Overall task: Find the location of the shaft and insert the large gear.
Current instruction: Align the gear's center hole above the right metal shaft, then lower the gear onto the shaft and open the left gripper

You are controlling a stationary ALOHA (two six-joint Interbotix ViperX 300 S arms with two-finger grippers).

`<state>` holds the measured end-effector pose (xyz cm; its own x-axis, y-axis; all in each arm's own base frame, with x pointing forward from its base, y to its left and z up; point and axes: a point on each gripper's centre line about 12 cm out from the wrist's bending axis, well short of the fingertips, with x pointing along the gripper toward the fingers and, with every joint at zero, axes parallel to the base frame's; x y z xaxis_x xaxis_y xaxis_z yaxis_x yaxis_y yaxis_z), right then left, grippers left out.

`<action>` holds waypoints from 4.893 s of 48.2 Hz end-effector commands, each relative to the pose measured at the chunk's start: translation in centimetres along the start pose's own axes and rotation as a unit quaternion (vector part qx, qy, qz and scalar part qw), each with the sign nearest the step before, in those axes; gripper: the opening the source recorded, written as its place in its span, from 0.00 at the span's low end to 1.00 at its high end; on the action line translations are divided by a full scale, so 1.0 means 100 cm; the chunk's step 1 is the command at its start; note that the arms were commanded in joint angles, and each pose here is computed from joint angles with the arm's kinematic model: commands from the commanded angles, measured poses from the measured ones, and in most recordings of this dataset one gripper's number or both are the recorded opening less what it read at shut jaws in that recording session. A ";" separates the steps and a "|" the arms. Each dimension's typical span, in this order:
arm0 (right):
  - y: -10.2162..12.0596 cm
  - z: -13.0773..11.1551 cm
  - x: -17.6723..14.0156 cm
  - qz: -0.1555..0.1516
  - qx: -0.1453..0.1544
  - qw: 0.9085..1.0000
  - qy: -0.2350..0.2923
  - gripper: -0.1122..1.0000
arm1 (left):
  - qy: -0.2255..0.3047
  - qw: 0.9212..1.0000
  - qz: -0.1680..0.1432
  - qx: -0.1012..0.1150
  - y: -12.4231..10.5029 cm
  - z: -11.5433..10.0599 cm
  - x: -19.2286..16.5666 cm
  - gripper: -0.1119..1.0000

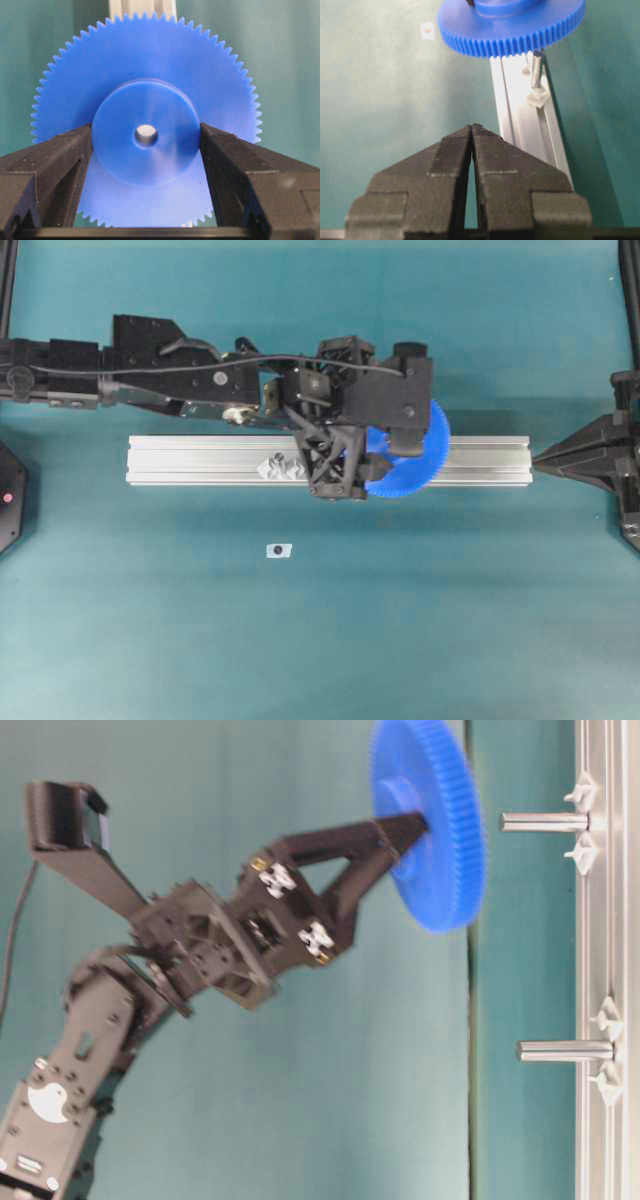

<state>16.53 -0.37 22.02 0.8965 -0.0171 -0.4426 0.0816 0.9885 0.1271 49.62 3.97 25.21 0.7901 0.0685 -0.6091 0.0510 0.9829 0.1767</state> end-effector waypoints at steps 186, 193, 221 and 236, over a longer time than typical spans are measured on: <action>-0.004 0.000 -0.003 -0.009 0.005 1.000 -0.011 0.19 | 0.134 0.991 -0.008 0.025 0.037 0.014 0.025 0.85; -0.004 0.000 -0.004 -0.009 0.004 1.000 -0.014 0.19 | 0.142 0.989 -0.011 0.025 0.035 0.010 0.027 0.85; -0.004 0.000 -0.004 -0.009 0.004 1.000 -0.014 0.19 | 0.166 0.986 -0.018 0.009 0.028 -0.007 0.042 0.85; -0.003 0.001 -0.004 -0.009 0.004 1.000 -0.015 0.19 | 0.150 0.989 -0.003 -0.001 0.047 0.008 0.026 0.85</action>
<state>15.98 -0.68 21.80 0.9026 -0.0370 -0.4289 0.0963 0.9884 0.1174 52.41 8.62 20.93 0.5012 0.0965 -0.8599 0.0692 0.9861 0.1510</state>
